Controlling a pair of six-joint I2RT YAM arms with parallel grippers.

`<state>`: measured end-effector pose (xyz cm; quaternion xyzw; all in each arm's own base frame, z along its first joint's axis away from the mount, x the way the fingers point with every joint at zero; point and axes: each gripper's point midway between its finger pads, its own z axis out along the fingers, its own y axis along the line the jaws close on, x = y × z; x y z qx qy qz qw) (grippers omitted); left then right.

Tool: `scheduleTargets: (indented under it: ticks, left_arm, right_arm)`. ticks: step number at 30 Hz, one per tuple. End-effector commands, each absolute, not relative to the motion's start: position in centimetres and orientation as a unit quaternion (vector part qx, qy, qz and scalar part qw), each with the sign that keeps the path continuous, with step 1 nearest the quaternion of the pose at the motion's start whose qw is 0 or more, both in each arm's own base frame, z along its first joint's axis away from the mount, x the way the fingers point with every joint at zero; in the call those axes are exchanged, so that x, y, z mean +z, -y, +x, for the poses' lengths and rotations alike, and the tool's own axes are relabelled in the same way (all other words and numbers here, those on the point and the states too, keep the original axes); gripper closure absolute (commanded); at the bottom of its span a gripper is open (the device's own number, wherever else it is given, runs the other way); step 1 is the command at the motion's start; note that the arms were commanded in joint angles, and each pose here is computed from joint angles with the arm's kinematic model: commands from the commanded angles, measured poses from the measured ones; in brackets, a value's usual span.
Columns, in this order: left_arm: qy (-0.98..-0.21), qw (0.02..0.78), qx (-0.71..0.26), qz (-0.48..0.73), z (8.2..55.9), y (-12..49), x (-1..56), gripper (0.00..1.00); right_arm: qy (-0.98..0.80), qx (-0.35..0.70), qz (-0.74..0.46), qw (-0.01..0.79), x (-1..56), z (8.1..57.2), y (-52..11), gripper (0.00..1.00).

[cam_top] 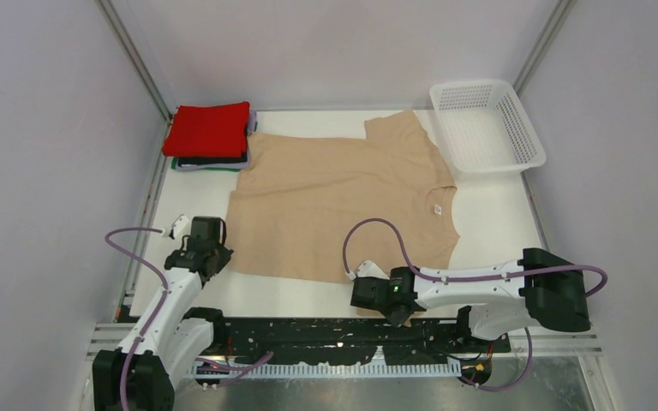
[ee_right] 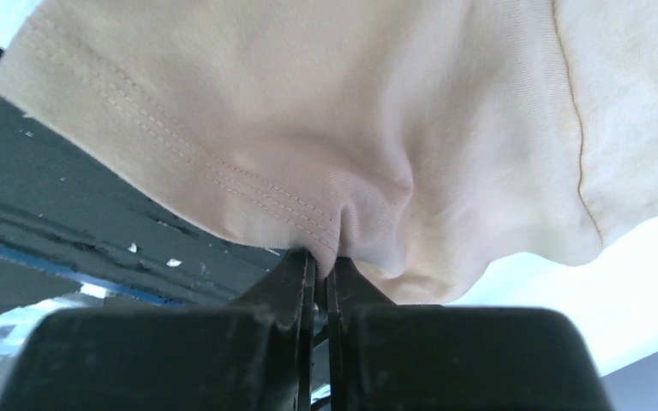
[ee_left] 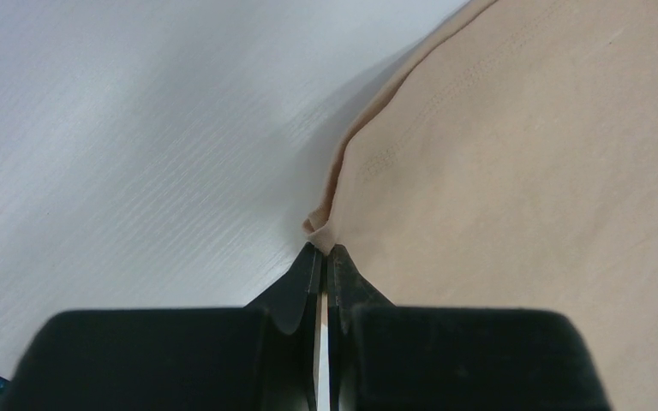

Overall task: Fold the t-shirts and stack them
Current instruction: Grab the side of the flattened tshirt closest away from the robot with both arms, then fold the flattened tshirt in 1/3 of the way

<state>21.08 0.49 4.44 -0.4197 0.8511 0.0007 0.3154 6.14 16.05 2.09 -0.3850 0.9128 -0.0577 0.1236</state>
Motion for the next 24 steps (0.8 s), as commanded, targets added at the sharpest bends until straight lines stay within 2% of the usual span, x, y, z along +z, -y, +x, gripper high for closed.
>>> scheduleTargets:
  ticks: [1, 9, 14, 17, 24]
  left_arm:
    - [-0.851, 0.313, -0.008, -0.421, 20.7, -0.3, 5.1, 1.00]
    - [-0.842, 0.281, 0.008, -0.460, 15.6, -0.8, 4.7, 1.00]
    - [-0.833, 0.271, 0.006, -0.483, 12.9, -0.9, 3.8, 1.00]
    - [-0.831, 0.273, -0.018, -0.485, 12.5, -0.2, 3.2, 1.00]
    - [-0.827, 0.297, -0.072, -0.471, 14.6, 1.2, 5.1, 1.00]
  right_arm:
    - [-0.907, -0.022, -0.399, 0.134, 4.2, 6.0, -17.3, 0.95]
    - [-0.871, 0.057, -0.488, 0.007, 5.4, -0.2, -16.4, 0.95]
    - [-0.854, 0.097, -0.511, -0.027, 6.1, -2.2, -16.1, 0.95]
    - [-0.851, 0.108, -0.514, -0.020, 6.4, -2.3, -16.4, 0.95]
    - [-0.877, 0.063, -0.468, 0.085, 7.2, 2.3, -17.0, 0.95]
